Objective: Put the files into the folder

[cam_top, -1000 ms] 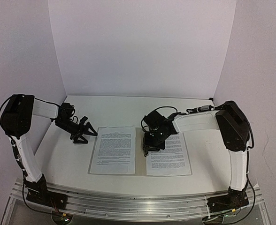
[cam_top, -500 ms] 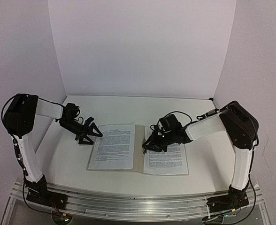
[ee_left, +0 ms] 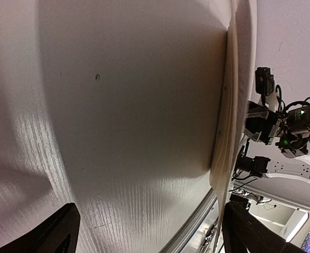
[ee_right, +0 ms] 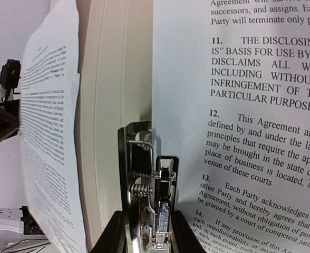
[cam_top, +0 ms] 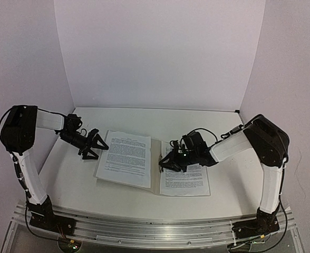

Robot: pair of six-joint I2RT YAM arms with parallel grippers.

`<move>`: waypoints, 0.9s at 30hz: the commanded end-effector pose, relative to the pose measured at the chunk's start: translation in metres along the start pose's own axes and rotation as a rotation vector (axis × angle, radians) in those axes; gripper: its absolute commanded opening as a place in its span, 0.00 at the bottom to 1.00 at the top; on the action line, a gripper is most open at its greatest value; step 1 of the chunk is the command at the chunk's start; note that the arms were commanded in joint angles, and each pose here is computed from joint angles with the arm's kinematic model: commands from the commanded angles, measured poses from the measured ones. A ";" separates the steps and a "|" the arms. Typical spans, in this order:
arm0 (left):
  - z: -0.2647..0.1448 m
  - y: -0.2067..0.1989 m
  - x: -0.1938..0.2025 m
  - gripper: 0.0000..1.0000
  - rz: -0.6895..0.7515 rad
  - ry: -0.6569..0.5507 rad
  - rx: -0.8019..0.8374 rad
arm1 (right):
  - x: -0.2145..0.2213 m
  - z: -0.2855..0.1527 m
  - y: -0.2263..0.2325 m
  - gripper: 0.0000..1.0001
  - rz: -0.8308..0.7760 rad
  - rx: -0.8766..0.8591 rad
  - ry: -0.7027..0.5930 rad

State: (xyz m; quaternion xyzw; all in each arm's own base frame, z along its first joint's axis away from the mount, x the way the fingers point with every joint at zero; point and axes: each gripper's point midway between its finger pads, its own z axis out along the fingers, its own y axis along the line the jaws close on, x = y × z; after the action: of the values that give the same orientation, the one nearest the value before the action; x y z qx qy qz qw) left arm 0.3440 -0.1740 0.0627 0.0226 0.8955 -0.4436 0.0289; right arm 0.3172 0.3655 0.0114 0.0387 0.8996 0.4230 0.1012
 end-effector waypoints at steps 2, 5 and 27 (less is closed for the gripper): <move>-0.024 -0.035 -0.006 0.95 0.113 -0.065 0.084 | 0.079 -0.002 -0.131 0.05 0.202 0.386 0.203; -0.009 -0.053 0.005 1.00 0.142 -0.033 0.148 | 0.076 0.000 -0.129 0.05 0.198 0.381 0.200; 0.004 -0.107 -0.005 0.30 0.392 -0.004 0.052 | 0.007 -0.008 -0.013 0.47 -0.019 0.204 0.100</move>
State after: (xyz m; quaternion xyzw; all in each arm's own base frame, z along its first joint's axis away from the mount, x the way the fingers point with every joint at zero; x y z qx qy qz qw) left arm 0.3326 -0.2462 0.1330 0.1702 0.8512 -0.4888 0.0873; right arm 0.3247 0.3703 0.0184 0.0189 0.9147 0.3942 0.0868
